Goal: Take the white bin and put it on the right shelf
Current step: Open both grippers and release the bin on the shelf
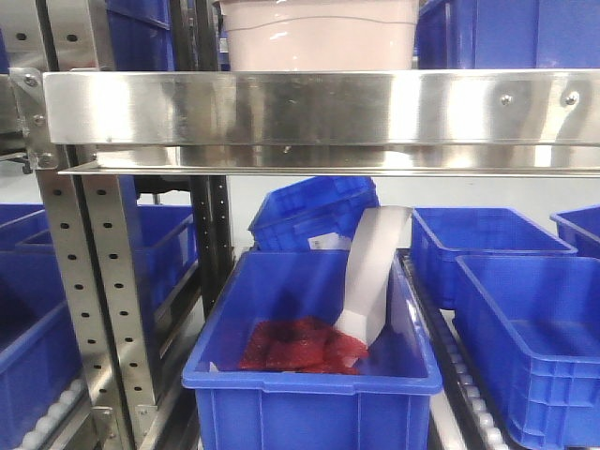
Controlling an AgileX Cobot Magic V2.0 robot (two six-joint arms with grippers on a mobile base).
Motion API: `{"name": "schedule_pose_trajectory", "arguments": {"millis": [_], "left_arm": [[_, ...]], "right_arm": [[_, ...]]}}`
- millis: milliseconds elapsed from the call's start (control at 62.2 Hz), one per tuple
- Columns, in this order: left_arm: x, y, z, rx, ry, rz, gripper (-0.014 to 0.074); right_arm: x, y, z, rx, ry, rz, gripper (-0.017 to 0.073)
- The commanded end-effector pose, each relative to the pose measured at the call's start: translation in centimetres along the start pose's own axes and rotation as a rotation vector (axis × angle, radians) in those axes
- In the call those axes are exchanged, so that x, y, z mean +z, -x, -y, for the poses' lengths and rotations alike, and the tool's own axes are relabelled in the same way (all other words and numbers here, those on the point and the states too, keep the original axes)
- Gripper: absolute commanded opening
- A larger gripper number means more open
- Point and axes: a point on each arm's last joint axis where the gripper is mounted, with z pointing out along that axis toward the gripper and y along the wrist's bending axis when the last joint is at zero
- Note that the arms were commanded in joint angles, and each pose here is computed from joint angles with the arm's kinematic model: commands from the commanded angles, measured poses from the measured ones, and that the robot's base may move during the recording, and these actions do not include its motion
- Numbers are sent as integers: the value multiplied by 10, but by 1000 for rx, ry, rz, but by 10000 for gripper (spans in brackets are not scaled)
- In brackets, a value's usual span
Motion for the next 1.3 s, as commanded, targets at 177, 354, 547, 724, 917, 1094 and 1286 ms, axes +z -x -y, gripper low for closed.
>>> {"name": "schedule_pose_trajectory", "arguments": {"millis": [177,354,547,724,917,1094,1286], "left_arm": [[-58,-59,12,-36,190,404,-118],[-87,-105,20,-39,275,590,-118],[-101,-128,26,-34,293,663,-118],[-104,-130,27,-33,293,672,-118],[-103,-131,27,-33,289,664,-118],[-103,-131,27,-33,289,664,-118],[-103,-131,27,-33,289,662,-118]], "right_arm": [[-41,-11,-7,-46,-59,183,68],[-58,-9,-16,-47,-23,253,68],[-61,-7,-18,38,6,290,68],[-61,-6,-18,46,9,292,68],[-61,-7,-18,46,11,291,68],[-61,-7,-18,46,11,291,68],[-61,-7,-18,46,11,291,68]]}}
